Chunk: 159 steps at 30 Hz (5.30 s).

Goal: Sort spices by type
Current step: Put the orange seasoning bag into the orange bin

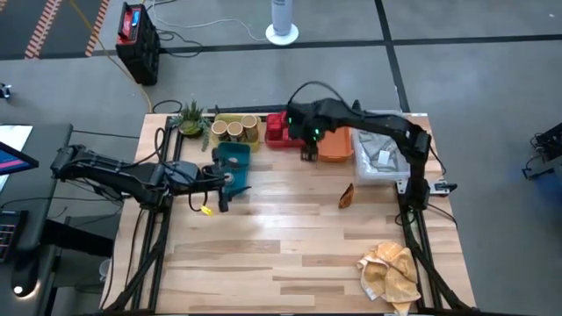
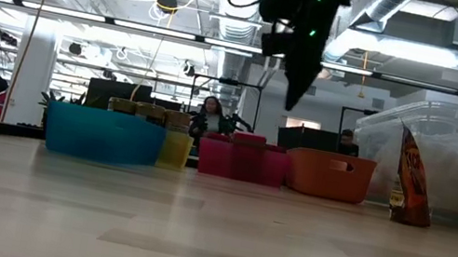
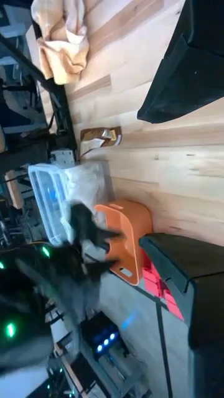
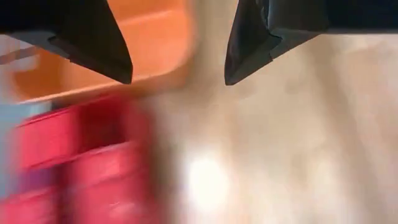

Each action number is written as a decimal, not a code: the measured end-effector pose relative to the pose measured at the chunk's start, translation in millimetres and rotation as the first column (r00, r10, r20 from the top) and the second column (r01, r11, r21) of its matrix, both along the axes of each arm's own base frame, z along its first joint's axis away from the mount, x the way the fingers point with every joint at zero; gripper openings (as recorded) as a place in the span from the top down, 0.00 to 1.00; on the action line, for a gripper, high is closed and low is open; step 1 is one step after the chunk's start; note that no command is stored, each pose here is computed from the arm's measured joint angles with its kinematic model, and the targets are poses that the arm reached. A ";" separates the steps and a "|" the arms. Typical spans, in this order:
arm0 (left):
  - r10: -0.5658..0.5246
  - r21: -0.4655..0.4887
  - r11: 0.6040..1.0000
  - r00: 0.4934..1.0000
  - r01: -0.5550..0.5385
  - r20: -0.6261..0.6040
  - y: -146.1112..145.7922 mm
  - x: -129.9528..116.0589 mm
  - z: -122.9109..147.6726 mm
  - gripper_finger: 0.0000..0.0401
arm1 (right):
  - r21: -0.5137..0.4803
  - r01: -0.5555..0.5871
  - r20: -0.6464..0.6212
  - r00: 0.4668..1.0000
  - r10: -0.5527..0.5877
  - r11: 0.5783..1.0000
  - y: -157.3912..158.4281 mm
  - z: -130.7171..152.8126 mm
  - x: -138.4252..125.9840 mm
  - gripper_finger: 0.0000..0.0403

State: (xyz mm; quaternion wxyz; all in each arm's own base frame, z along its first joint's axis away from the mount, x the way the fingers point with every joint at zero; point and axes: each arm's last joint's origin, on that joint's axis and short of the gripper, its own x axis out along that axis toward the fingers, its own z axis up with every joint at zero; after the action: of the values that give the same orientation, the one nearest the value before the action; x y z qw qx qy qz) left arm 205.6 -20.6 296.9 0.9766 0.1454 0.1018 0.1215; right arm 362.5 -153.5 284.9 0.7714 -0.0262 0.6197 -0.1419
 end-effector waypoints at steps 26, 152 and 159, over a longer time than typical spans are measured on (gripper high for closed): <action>-0.069 -0.058 0.996 0.997 0.072 0.045 -12.6 -17.7 9.4 0.28 | 0.045 -0.309 -0.235 0.921 0.311 0.950 181.6 0.5 -80.0 0.28; -0.074 -0.007 0.997 0.997 0.074 -0.037 -11.9 -18.8 2.7 0.28 | -0.040 0.194 -0.282 0.939 -0.198 0.980 -52.8 -112.9 -51.3 0.90; -0.074 -0.007 0.997 0.997 0.074 -0.037 -12.0 -18.8 2.7 0.28 | -0.132 0.171 -0.233 0.952 -0.199 0.976 -38.5 -77.2 -55.0 0.90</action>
State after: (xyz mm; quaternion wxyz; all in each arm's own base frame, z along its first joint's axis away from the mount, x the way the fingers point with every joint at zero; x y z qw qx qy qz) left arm 186.8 -32.5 299.6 0.9787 0.1488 0.1146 0.0823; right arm 307.5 -192.0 207.7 0.6699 -0.0276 0.7010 -0.2432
